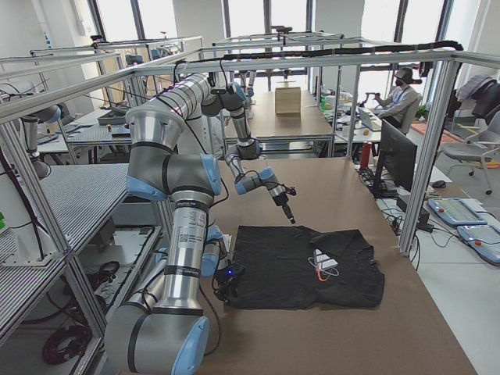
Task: Fold clothes
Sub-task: 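Move both grippers to the hem corners nearest the robot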
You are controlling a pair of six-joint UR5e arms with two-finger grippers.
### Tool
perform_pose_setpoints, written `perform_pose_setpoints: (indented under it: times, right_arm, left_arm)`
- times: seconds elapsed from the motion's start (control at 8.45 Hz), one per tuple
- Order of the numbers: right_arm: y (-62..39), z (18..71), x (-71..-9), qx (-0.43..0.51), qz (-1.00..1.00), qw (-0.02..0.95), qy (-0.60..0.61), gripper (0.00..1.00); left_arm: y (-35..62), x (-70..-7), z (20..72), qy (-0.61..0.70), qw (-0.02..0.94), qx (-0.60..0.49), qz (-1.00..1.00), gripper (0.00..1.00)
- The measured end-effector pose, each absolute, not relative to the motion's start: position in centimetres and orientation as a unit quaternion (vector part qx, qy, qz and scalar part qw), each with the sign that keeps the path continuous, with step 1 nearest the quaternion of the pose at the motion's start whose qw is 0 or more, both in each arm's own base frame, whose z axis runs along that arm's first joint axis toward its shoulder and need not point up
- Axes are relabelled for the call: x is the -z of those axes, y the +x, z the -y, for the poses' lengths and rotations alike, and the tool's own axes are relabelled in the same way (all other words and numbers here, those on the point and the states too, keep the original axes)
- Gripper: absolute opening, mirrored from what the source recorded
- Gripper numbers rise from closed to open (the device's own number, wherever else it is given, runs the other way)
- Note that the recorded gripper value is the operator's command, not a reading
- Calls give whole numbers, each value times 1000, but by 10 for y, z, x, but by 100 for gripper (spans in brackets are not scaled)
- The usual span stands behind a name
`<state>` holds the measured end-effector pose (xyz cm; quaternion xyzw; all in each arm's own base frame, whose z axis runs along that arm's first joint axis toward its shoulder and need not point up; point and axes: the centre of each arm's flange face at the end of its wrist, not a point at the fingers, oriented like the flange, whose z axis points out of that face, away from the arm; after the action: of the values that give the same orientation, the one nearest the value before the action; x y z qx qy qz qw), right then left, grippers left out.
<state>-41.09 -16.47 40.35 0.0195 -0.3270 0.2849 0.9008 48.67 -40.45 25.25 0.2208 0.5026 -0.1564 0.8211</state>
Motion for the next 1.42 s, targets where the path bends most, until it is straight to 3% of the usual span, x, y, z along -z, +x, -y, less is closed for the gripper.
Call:
perform_pose_setpoints:
  times: [0.35, 0.71, 1.42]
  right_arm:
    - [-414, 148, -409, -270, 321, 908, 11, 51]
    - [-418, 136, -411, -273, 320, 907, 2, 25]
    - [-416, 137, -412, -274, 319, 907, 5, 0]
  left_arm:
    - [488, -248, 404, 222, 822, 157, -500, 100]
    - [488, -247, 403, 222, 822, 157, -500, 100]
    - [487, -250, 403, 220, 824, 157, -498, 100]
